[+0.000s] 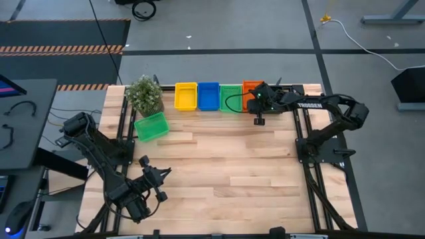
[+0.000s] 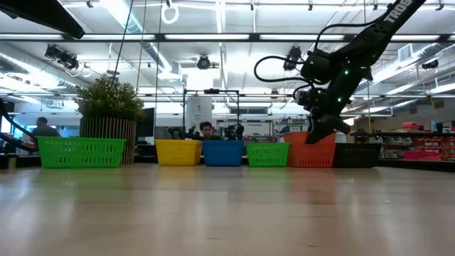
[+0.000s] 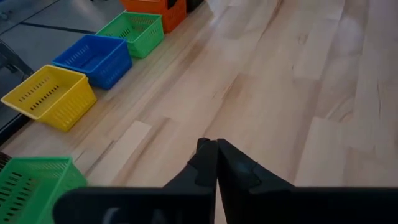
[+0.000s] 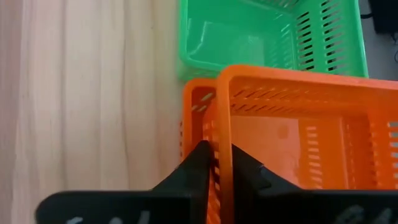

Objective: Stack baskets by color
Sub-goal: Stack the bottom orange bin on top of the orange bin

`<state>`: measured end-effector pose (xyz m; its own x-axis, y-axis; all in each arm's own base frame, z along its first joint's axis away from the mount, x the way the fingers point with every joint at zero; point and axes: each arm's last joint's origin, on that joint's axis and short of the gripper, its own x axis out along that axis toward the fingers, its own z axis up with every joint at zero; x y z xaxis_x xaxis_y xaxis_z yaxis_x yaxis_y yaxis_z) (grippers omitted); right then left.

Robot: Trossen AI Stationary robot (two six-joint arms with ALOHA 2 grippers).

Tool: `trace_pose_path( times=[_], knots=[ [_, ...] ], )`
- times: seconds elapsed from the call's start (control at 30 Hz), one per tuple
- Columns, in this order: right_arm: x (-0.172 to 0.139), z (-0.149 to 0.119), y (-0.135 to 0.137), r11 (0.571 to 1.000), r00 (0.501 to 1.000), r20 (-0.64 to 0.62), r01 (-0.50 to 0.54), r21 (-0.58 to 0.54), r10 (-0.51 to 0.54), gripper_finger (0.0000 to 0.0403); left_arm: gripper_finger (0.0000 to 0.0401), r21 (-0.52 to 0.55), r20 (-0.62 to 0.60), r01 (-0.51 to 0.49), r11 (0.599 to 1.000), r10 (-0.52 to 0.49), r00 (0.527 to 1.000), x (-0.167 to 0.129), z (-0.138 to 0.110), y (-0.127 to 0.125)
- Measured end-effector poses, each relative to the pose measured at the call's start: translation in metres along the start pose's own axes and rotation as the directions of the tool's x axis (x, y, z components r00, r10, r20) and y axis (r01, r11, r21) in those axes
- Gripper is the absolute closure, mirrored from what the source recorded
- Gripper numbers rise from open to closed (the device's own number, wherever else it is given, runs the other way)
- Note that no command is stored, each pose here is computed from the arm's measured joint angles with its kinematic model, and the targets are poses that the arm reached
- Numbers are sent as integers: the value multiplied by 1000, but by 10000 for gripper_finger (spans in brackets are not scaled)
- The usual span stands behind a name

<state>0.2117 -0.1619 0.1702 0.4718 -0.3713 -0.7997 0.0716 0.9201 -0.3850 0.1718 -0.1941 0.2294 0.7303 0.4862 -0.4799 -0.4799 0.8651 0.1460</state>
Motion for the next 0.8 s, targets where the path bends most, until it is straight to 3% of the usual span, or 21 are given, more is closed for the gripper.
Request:
trace_pose_path(
  times=[0.3,0.5,0.8],
  knots=[
    [-19,5,-4,999,997,63,43,4,-43,309,389,-1,0,1,1000,-1,1000,0,0,0],
    [-35,7,-1,999,995,87,46,6,-46,297,390,-1,0,1,1000,-1,1000,0,0,0],
    [-26,7,0,999,998,65,23,39,-26,270,383,10,0,0,1000,0,1000,0,0,0]
  ],
)
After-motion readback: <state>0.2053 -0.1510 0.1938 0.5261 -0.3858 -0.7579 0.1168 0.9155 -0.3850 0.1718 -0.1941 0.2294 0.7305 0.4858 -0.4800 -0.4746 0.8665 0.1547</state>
